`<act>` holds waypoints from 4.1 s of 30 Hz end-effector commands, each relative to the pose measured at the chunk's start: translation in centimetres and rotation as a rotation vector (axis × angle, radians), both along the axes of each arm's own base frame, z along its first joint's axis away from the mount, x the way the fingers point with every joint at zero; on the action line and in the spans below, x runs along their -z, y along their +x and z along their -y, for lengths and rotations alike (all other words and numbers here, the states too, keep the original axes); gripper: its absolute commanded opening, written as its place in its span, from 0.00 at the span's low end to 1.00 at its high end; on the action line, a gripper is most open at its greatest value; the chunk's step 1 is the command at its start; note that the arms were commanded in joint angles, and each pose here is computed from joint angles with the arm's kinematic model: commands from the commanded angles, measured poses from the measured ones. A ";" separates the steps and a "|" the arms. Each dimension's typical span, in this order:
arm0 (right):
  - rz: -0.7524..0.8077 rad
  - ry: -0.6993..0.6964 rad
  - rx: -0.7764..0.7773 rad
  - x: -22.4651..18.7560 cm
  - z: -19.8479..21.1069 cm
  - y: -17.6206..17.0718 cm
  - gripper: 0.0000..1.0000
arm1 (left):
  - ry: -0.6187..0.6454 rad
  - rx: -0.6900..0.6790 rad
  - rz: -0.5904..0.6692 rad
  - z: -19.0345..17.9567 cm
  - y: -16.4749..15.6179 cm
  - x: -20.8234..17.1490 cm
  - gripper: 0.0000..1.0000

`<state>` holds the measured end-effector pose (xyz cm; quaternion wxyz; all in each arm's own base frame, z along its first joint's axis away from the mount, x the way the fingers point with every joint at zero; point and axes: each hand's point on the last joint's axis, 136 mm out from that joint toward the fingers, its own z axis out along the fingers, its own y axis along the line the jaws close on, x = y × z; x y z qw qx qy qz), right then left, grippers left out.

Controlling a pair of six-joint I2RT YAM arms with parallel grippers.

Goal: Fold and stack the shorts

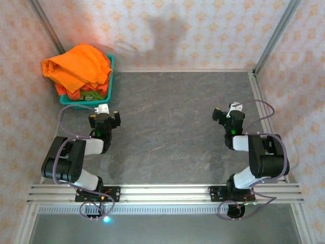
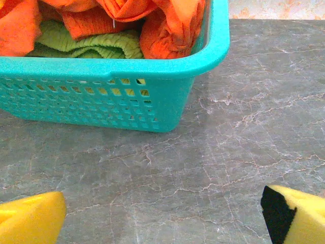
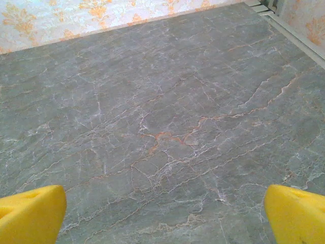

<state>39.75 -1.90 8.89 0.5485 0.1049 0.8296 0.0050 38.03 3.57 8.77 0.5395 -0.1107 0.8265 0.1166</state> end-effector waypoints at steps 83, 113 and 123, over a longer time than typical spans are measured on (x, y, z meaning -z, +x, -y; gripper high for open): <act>0.116 0.255 0.141 -12.3 0.6 -10.3 0.99 | -0.237 -0.261 0.048 -4.2 -1.4 -24.0 1.00; -0.067 0.317 0.103 -9.6 -0.9 -10.6 0.99 | -0.518 -0.406 -0.365 -7.2 16.7 -8.9 0.29; -0.073 0.318 0.100 -9.9 -0.9 -10.8 0.99 | -0.591 -0.300 -0.270 -6.8 17.5 -13.8 0.00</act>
